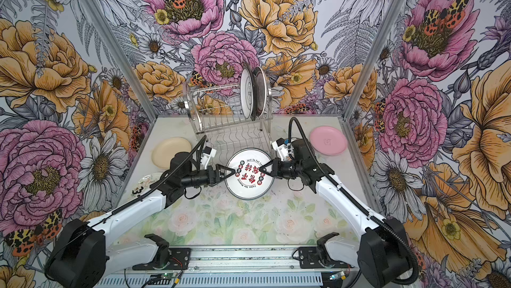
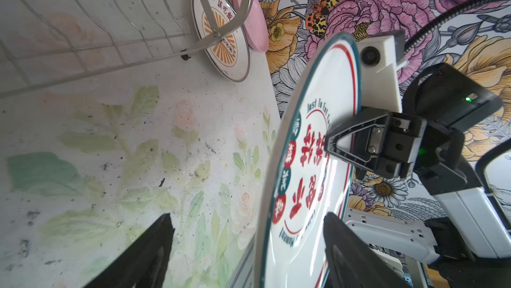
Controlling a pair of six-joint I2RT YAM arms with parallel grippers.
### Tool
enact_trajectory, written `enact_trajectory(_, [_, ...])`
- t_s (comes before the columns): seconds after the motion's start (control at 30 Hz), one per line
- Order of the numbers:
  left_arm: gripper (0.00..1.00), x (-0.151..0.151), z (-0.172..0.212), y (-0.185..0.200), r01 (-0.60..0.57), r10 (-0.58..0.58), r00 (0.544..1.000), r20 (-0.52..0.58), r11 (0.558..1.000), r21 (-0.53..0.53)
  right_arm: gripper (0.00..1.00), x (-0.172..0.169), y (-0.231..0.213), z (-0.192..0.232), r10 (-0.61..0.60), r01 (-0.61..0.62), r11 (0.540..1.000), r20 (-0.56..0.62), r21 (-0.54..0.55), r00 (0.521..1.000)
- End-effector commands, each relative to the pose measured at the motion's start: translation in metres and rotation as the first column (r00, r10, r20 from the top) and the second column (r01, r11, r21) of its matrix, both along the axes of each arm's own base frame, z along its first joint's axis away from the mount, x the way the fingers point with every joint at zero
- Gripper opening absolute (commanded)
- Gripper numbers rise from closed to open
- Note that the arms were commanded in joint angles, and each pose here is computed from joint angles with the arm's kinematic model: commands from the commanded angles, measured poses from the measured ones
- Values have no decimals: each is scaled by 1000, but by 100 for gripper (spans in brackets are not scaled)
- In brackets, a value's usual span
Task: Load the plates into the dish rack
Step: 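Carry the upright red-text plate with the right gripper toward the rack while left gripper releases, then lower the red-text plate into the rack slot in front of the standing plates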
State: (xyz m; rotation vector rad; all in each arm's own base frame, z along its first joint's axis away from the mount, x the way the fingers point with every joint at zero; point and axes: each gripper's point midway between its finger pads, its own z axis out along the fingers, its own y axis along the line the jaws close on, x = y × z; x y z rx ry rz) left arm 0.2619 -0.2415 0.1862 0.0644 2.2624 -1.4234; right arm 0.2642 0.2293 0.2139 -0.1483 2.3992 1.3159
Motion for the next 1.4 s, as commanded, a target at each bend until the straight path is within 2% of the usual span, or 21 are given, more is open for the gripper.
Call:
enact_trajectory(0.0, [91,7,-2,21,-63,58,997,46,989,131,0,9,-16,34,-103,117,989,135,-96,985])
enact_trajectory(0.27, [95,17,-3,49,-168,150,985,87,951,260,0,2,-44,92,-239,342,889,328,-305,914])
enact_trajectory(0.57, [97,19,-4,61,-210,186,976,109,934,288,0,-6,-38,181,-228,479,786,537,-391,813])
enact_trajectory(0.9, [99,13,-5,66,-223,197,974,115,932,287,0,22,-8,261,-188,580,727,706,-368,683])
enact_trajectory(1.07, [99,8,-6,67,-221,195,974,114,932,286,0,45,7,296,-175,650,682,789,-335,589])
enact_trajectory(1.37, [99,3,-11,69,-217,194,975,106,932,290,0,89,30,328,-183,777,577,887,-252,423])
